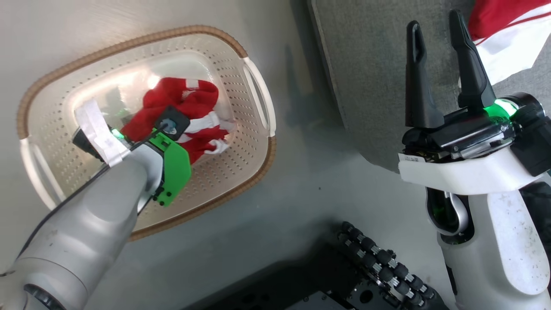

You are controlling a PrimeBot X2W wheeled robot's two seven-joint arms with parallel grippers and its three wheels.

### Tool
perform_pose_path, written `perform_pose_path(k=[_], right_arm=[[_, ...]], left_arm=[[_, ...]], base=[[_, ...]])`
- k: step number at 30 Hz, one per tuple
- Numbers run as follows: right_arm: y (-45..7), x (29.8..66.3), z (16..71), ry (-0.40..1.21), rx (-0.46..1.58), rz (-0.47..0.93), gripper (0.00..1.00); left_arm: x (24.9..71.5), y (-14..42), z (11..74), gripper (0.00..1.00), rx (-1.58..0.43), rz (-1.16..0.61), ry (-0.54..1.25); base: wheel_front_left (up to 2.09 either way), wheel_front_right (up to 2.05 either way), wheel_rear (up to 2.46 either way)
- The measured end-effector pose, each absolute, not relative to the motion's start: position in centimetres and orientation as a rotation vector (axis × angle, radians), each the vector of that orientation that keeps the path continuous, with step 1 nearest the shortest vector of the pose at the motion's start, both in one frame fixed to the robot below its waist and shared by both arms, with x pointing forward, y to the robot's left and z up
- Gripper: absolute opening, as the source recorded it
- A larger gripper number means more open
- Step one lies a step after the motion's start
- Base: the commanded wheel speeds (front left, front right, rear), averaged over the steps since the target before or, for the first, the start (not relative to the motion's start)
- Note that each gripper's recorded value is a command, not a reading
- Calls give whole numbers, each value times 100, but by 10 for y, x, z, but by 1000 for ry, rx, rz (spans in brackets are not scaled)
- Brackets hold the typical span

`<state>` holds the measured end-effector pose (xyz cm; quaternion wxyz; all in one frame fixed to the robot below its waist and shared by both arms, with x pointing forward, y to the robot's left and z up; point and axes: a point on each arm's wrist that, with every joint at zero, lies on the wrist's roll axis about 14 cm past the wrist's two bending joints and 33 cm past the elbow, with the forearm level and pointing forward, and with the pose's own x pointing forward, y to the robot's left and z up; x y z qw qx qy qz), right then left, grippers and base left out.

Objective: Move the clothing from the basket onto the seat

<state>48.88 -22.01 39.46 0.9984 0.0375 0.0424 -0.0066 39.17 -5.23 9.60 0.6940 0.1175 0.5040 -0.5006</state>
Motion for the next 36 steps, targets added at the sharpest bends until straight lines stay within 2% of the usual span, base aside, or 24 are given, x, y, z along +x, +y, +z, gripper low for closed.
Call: perform_pose_path(k=[17, 29, 36], right_arm=[[-208, 470, 439, 13, 30, 8, 100], [-188, 455, 483, -37, 34, 55, 100], [-174, 440, 504, -53, 47, 90, 100]], left_arm=[[434, -63, 231, 0, 25, -967, 718], [463, -24, 342, 0, -80, -764, 414], [475, 5, 428, 0, -142, -626, 195]], base=[[0, 0, 0], [0, 0, 0], [0, 0, 0]])
